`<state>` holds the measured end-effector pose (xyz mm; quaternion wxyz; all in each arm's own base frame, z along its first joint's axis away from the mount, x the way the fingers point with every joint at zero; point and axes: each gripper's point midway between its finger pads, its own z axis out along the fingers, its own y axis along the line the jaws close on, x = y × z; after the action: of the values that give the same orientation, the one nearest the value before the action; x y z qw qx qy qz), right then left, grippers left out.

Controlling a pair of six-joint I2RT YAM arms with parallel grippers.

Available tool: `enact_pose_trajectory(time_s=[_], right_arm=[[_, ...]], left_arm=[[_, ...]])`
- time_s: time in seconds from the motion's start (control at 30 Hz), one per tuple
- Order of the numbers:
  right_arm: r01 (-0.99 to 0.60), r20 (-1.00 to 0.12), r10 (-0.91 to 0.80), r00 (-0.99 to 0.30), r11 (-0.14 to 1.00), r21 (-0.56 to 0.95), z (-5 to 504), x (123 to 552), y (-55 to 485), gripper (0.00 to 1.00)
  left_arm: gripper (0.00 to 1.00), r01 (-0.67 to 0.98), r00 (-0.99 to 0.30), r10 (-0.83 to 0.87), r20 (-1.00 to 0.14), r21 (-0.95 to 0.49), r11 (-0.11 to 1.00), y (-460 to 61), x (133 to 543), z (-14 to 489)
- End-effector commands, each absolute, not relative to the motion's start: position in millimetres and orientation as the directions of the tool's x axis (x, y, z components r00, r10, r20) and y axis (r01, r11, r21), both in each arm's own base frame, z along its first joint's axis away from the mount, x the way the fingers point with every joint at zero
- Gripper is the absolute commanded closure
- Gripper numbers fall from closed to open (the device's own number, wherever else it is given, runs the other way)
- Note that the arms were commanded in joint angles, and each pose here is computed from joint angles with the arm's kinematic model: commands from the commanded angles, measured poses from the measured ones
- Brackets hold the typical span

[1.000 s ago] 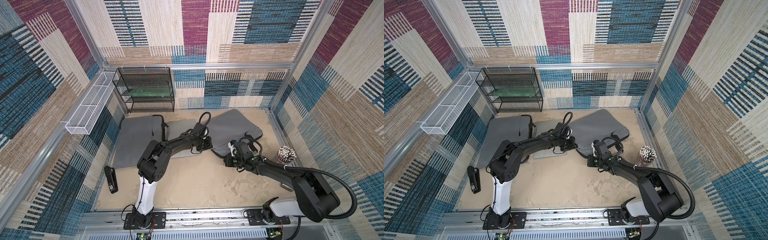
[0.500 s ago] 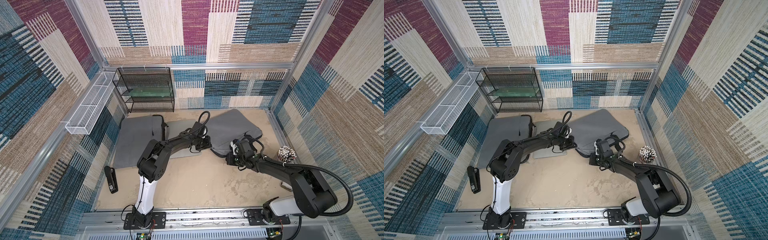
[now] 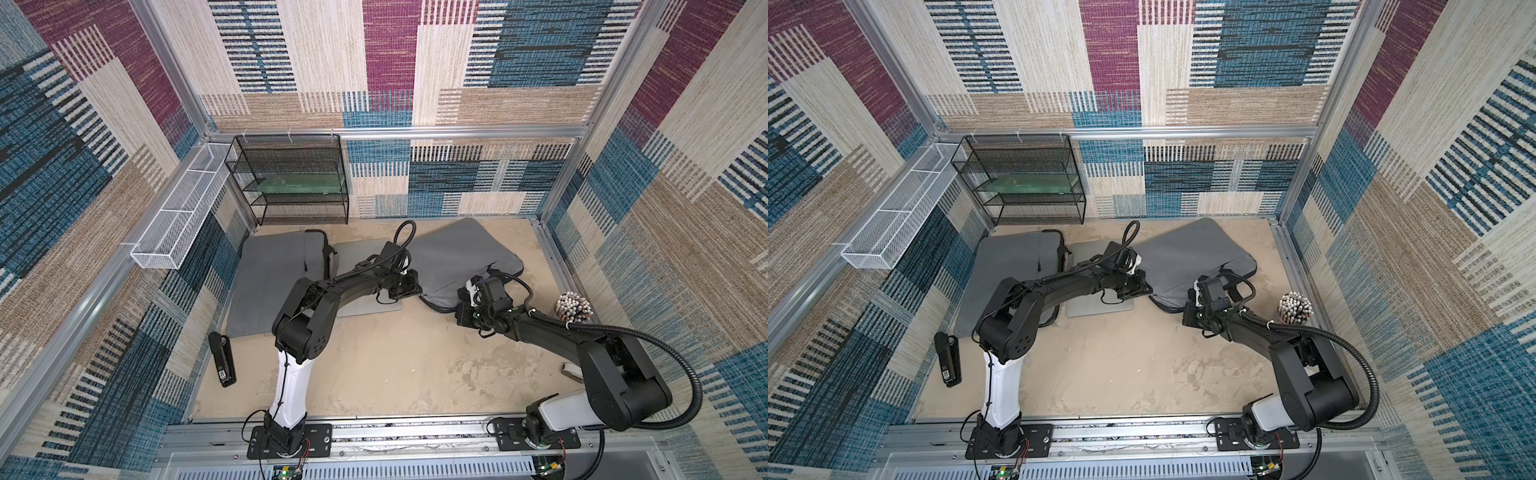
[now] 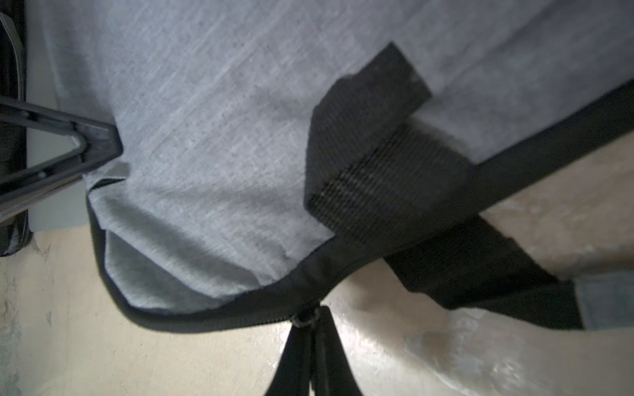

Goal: Open the zippered laptop bag and take out the laptop
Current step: Unzip the zipper on the zippered laptop bag.

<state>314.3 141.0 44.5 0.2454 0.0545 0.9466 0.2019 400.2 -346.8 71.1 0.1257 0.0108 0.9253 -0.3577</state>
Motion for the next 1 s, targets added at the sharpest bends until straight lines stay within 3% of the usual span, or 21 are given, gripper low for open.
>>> enact_pose_trajectory(time_s=[0.0,0.97], right_arm=[[0.125,-0.424,0.245,-0.872,0.949,0.291,30,309,109,1.00],[0.135,-0.435,0.267,-0.860,0.941,0.310,40,313,104,1.00]], left_arm=[[1.00,0.108,-0.944,-0.108,-0.312,-0.600,0.793,-327,421,68],[1.00,0.068,-0.933,-0.160,-0.322,-0.594,0.801,-290,452,74]])
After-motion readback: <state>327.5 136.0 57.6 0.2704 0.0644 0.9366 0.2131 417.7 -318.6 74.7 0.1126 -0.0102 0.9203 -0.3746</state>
